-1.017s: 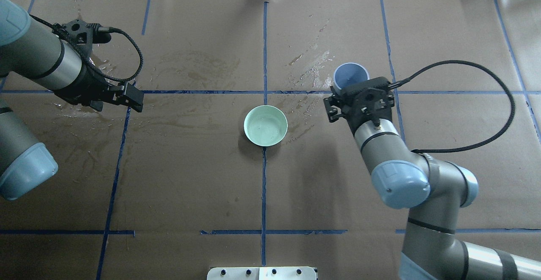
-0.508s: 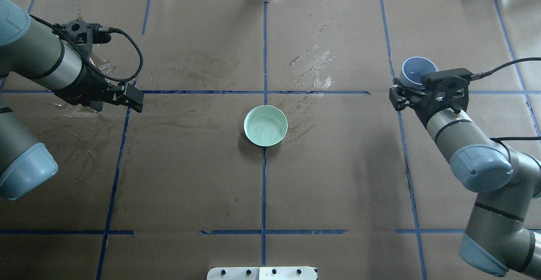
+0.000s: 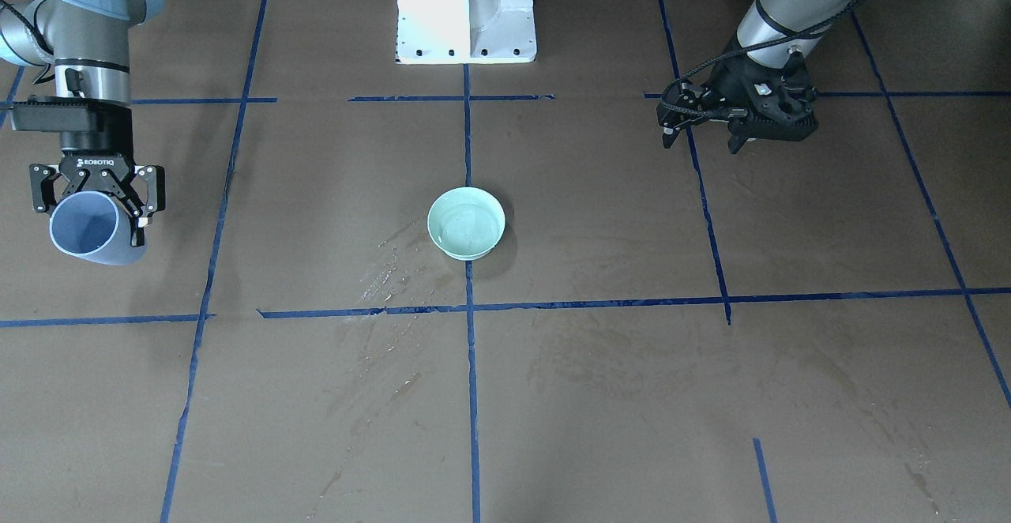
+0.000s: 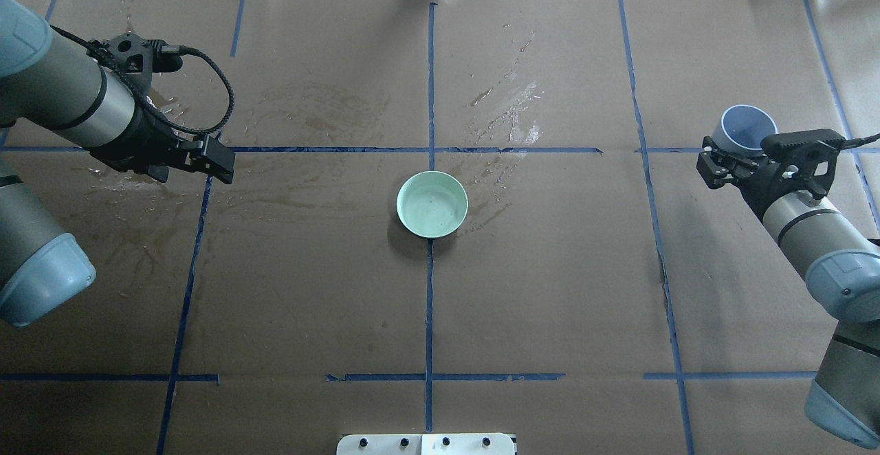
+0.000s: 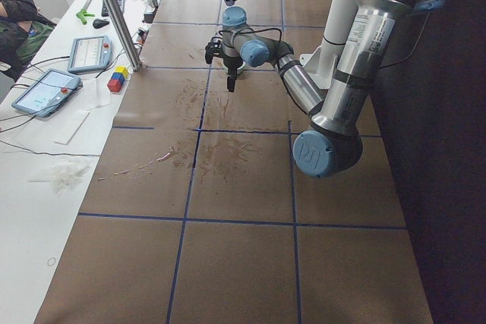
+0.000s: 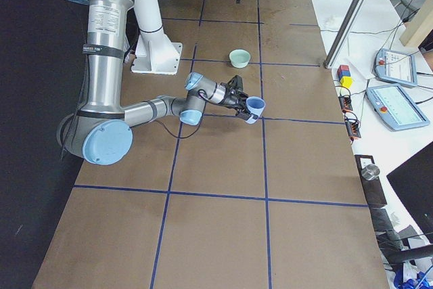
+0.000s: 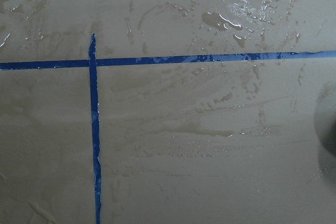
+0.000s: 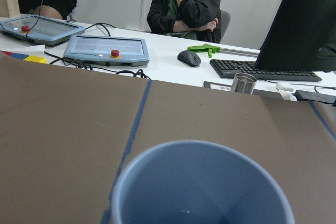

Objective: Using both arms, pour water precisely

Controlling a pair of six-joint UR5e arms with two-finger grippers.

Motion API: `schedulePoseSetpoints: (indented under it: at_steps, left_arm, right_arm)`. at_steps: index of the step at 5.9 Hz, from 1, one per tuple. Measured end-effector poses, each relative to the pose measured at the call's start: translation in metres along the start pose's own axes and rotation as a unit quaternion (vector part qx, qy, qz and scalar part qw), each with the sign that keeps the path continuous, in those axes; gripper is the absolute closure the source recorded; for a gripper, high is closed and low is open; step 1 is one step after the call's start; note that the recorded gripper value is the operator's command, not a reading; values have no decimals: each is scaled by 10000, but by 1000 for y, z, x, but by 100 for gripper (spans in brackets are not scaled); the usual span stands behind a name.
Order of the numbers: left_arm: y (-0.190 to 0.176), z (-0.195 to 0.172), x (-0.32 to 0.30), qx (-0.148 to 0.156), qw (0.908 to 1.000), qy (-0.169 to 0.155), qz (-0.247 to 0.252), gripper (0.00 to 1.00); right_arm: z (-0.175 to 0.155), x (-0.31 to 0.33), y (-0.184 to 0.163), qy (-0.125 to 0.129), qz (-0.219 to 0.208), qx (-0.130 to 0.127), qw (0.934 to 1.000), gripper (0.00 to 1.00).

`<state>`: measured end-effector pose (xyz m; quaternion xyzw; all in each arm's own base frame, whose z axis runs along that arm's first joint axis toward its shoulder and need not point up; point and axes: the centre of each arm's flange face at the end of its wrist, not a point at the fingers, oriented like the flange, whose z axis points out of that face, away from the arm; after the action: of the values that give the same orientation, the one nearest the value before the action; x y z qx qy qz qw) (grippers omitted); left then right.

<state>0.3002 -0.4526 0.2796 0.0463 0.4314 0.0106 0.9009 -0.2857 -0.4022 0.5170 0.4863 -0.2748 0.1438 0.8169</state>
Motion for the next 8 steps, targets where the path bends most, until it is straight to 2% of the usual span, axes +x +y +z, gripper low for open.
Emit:
schedulePoseSetpoints:
  at_steps: [3,6,7,8]
  left_arm:
    - [1,1,1,-15,10000,2,7,0]
    - [2,3,2,-29,10000,-1,15,0]
    - [2,3,2,-29,10000,-3,17,0]
    - [3,3,2,-32,10000,-4,20,0]
  right_arm:
    - [29,66,53,-10,101,126,9999,97]
    - [37,98,82,-74,129,169,9997,70]
    - [38,99,84,-84,125,173,9997,47]
    - [38,100,85,-81,118,171,9998,33]
